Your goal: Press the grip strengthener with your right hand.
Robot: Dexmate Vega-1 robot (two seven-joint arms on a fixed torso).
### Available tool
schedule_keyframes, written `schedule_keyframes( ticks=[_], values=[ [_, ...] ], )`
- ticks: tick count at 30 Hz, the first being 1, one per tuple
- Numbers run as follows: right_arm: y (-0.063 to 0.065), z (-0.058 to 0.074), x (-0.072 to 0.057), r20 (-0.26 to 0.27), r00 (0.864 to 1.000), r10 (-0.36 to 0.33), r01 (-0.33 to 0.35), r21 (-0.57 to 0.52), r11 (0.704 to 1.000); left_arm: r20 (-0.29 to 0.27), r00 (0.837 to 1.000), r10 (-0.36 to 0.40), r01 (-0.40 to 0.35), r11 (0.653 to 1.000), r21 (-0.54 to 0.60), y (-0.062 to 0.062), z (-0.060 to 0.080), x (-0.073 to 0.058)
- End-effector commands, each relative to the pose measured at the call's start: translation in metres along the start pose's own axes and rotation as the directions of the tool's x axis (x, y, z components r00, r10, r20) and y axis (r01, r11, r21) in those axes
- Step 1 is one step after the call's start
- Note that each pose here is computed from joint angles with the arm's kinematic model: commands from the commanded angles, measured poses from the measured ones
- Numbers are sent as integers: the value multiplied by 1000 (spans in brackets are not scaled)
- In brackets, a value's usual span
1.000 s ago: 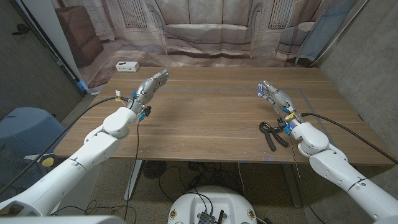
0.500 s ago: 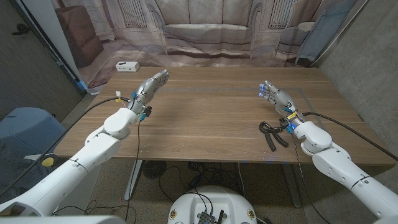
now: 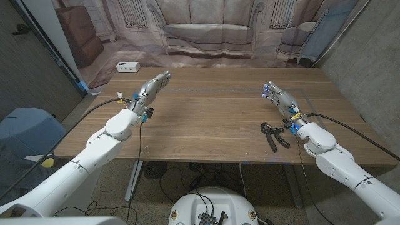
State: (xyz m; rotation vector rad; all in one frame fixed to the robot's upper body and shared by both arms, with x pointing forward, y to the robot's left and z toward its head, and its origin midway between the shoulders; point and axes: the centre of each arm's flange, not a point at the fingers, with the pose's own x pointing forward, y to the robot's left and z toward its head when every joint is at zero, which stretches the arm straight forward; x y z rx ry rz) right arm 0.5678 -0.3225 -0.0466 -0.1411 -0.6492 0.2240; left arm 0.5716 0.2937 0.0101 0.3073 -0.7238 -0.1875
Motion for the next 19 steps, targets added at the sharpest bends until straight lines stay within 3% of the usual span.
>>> schedule_keyframes(
  ticks=[1, 19],
  values=[
    [-3, -2, 0, -3, 1000, -4, 4, 4, 1000, -3, 1000, -3, 3, 1000, -1, -2, 0, 0],
    [0, -3, -3, -21, 1000, -16, 16, 4, 1000, 3, 1000, -1, 1, 1000, -8, -2, -2, -3]
  ],
)
